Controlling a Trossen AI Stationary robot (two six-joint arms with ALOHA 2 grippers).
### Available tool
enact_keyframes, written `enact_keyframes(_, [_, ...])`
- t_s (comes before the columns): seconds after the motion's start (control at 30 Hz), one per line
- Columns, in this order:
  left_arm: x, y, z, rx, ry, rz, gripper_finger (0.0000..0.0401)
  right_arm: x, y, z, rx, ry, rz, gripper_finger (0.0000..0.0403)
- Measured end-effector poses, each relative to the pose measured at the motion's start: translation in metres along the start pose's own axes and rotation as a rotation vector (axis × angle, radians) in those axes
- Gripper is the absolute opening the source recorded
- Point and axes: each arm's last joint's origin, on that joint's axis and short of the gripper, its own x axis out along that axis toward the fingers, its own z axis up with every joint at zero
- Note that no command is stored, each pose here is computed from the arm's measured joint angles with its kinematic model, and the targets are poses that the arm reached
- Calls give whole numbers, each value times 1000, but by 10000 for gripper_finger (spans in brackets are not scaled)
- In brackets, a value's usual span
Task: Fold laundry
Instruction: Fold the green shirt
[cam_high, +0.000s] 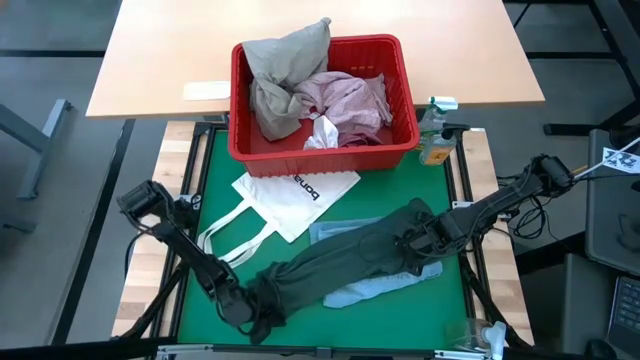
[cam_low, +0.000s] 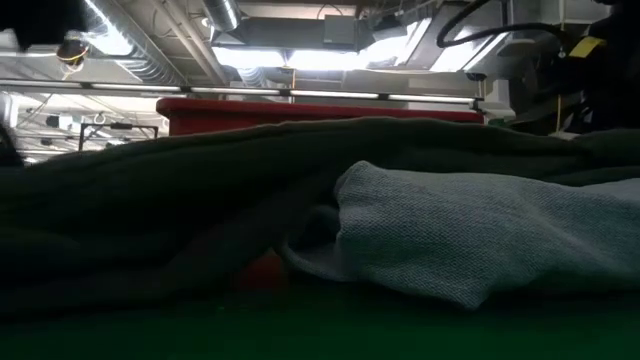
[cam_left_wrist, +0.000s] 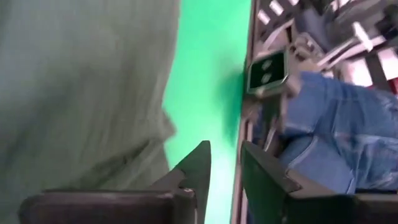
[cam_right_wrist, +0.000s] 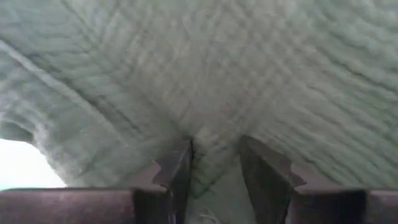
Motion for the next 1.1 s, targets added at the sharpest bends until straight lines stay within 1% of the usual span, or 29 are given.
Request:
enact_keyframes(0.2, [-15,-12,14,39,-107,-12,49,-11,7,8,-48,-33,39,140])
enact_keyframes(0.3, [-20,-13,21,56,-171,17,36,-16,10,11,-69,-54,54,140])
enact_keyframes(0.4, [-24,-12,28,55,-239,68,24,-19,11,14,-89,-88,42,140])
enact_keyframes(0.53, [-24,-2,33,65,-289,172,7,-19,10,15,-96,-112,22,140])
enact_keyframes(0.73, [-25,16,33,-32,-302,330,2,-19,10,15,-108,-139,-8,140])
enact_keyframes(0.87, [-28,26,31,-77,-320,419,1,-19,9,16,-107,-161,-31,140])
enact_keyframes(1.0, [-31,31,28,-114,-323,461,1,-19,9,16,-106,-165,-35,140])
enact_keyframes(1.1, [-31,32,27,-143,-333,469,1,-19,8,17,-104,-182,-56,140])
